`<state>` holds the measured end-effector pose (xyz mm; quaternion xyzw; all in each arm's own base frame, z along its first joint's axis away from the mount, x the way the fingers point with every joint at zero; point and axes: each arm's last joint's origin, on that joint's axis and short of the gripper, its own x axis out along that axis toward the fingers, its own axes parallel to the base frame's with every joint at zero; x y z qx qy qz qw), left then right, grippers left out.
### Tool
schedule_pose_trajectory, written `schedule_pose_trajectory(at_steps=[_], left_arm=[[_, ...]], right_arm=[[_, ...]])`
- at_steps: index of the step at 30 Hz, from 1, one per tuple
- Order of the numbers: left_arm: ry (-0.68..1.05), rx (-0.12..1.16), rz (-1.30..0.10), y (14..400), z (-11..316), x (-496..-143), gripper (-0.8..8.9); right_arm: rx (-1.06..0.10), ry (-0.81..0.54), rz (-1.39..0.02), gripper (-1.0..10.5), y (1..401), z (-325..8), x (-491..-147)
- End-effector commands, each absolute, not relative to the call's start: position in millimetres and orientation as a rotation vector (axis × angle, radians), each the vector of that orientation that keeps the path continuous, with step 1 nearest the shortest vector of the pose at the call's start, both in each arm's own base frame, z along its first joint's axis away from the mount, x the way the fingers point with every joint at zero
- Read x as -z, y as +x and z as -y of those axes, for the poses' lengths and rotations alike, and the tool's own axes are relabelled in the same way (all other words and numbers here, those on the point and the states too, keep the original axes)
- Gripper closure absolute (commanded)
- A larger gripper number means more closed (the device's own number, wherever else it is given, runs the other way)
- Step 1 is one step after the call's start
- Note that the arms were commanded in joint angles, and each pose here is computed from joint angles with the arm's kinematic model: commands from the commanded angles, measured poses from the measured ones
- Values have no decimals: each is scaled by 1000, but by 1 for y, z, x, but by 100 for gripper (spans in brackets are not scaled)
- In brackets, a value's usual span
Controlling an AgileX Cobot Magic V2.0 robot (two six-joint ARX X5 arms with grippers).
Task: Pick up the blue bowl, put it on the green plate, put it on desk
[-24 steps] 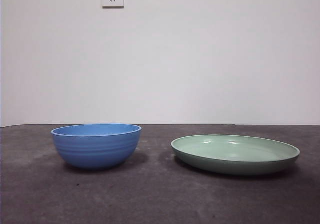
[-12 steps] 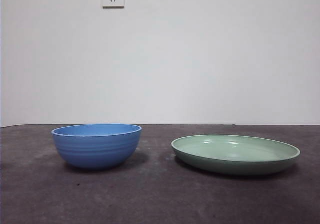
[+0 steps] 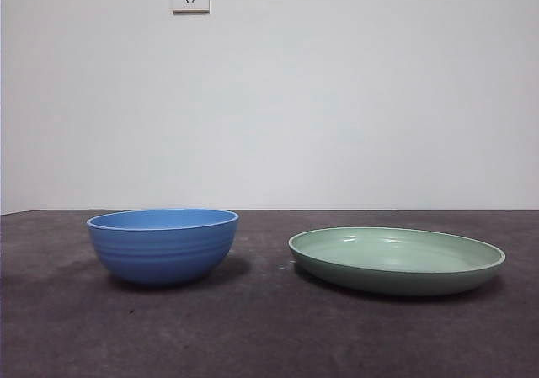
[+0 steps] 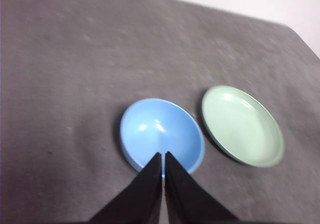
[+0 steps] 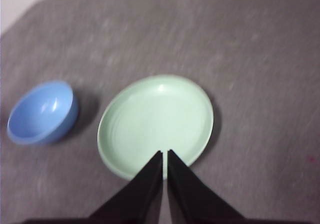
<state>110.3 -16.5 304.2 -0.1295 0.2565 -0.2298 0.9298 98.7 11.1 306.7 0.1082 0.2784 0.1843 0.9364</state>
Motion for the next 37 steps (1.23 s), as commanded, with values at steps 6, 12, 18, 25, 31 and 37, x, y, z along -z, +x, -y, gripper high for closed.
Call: schedule_pose_trajectory(at_steps=[6, 12, 18, 25, 31, 37], left_arm=[[-189, 603, -629, 116, 27, -315, 804], [-151, 674, -709, 112, 35, -313, 804], [-146, 690, -714, 111, 37, -313, 804], [-151, 688, -716, 111, 37, -313, 696], [-158, 685, -719, 111, 37, -313, 372], [-160, 684, -716, 111, 37, -313, 377]], right_arm=[[-493, 118, -730, 939, 111, -15, -324], [-572, 84, -818, 939, 109, -23, -323], [-625, 63, -849, 939, 105, -29, -321], [-628, 67, -852, 887, 105, -29, -321], [-627, 69, -850, 547, 105, -29, -321], [-627, 69, -849, 547, 105, -29, -321]])
